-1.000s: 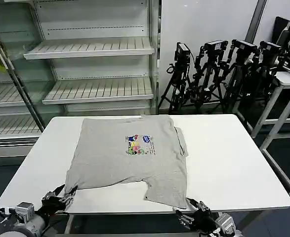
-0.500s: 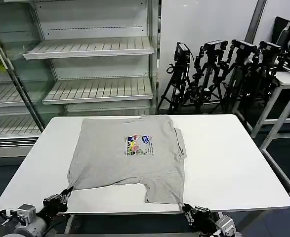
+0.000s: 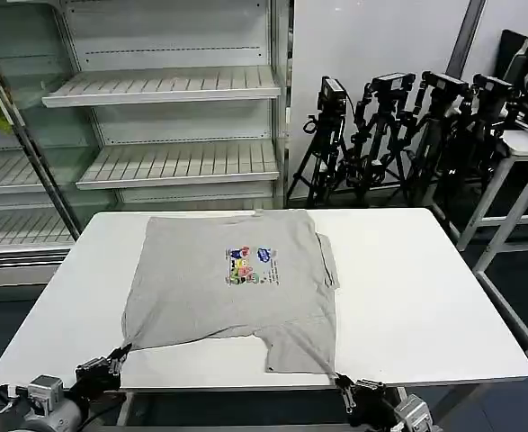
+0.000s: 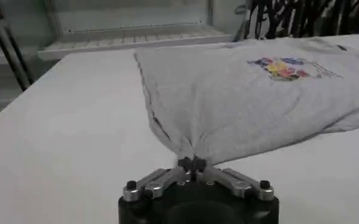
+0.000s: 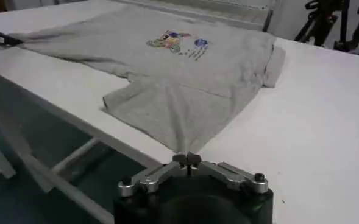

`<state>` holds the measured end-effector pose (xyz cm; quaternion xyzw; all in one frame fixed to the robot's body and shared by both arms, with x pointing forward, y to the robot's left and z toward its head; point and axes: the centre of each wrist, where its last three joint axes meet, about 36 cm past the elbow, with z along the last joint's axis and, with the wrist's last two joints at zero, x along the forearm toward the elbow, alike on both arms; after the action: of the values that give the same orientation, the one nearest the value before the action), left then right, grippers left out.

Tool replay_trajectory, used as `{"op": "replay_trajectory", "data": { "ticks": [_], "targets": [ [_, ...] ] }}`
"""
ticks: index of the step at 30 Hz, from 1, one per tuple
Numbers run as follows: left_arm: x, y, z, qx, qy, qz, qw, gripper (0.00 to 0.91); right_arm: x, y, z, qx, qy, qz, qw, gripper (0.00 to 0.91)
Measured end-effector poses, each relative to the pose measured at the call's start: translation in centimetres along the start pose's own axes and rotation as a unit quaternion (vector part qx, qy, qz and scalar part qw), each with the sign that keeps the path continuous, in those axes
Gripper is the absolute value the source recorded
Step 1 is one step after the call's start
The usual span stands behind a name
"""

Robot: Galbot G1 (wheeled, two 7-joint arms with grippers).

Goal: Fold and organize the clothes.

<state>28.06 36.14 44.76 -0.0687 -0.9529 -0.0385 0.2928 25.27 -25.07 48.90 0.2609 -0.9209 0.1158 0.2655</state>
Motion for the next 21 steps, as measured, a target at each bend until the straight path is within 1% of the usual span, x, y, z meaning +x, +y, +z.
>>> {"op": "replay_trajectory", "data": {
  "ticks": [11, 21],
  "targets": [
    [2.9, -0.4, -0.1, -0.006, 0.004, -0.005, 1.000, 0.060, 3.2, 0.9, -1.5, 0.012, -0.006, 0.004, 1.000, 0.000],
    [5.1, -1.1, -0.9, -0.019, -0.003, -0.009, 1.000, 0.060, 5.0, 1.2, -2.5, 0.018, -0.008, 0.018, 1.000, 0.000]
  ]
}}
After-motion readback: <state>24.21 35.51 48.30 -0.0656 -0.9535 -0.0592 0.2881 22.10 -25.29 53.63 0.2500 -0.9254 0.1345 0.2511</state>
